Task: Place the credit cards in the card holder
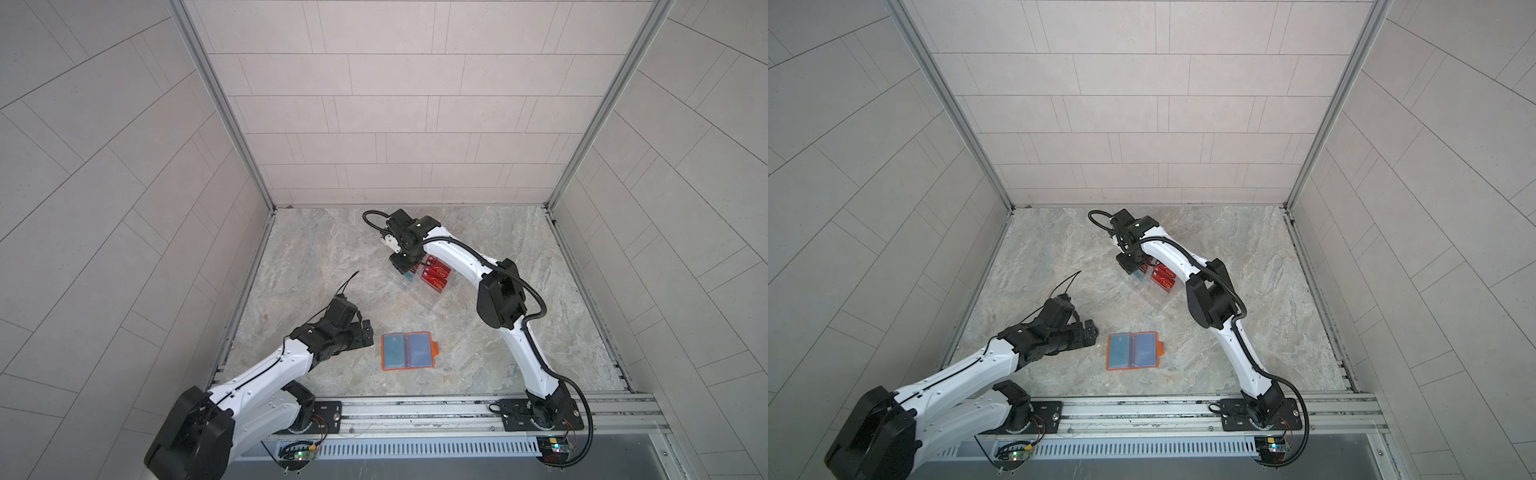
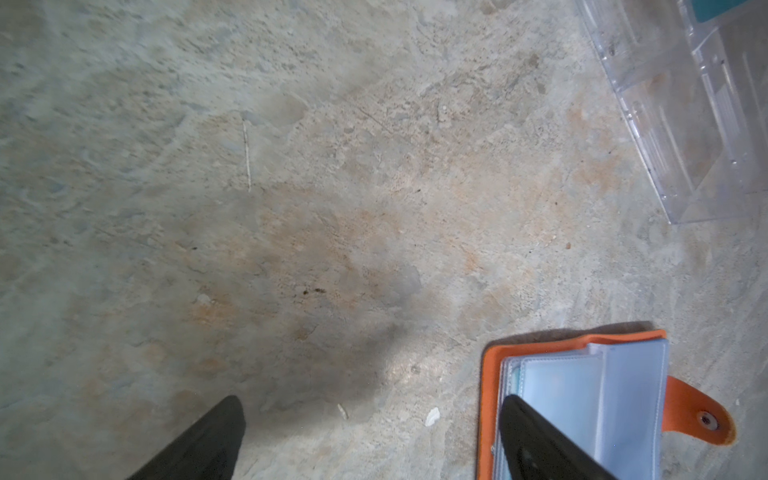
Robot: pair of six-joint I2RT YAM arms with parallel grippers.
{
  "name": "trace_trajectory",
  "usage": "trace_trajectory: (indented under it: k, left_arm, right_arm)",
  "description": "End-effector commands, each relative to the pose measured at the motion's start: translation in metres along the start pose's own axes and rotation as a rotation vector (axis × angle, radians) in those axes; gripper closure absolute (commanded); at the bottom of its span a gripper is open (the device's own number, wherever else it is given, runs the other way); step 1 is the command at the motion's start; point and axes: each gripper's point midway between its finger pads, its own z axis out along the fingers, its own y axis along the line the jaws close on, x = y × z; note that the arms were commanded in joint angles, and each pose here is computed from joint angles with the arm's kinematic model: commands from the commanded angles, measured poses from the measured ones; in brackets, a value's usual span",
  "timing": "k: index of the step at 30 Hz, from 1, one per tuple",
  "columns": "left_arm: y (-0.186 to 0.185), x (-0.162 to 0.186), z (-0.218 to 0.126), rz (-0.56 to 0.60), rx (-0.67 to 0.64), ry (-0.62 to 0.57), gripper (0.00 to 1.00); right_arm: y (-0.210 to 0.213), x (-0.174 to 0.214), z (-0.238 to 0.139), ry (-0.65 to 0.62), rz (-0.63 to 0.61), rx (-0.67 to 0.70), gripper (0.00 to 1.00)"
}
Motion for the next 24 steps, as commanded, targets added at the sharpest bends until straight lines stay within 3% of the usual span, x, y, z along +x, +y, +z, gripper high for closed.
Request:
trace_trajectory:
  k: [1,17,20,24]
  left_arm:
    - [-0.009,-0.011,-0.006,-0.019,0.018,-0.019,0.00]
    - [-0.019,-0.033,-0.036,-0.022,0.037,-0.094,0.03]
    - [-0.041,-0.033,-0.043,0.070,0.131,-0.067,0.04]
    - [-0.045,-0.040,-0.058,0.176,0.095,-0.045,0.06]
  right_arm:
    - [-0.001,0.005,-0.003,0.027,-0.028,-0.028,0.98]
    - [0.004,-0.009,-0.079,-0.084,0.053,-0.174,1.00]
    - [0.010,-0.011,-0.098,-0.122,0.084,-0.225,1.00]
    - [0.038,-0.018,-0.127,-0.247,0.125,-0.408,1.00]
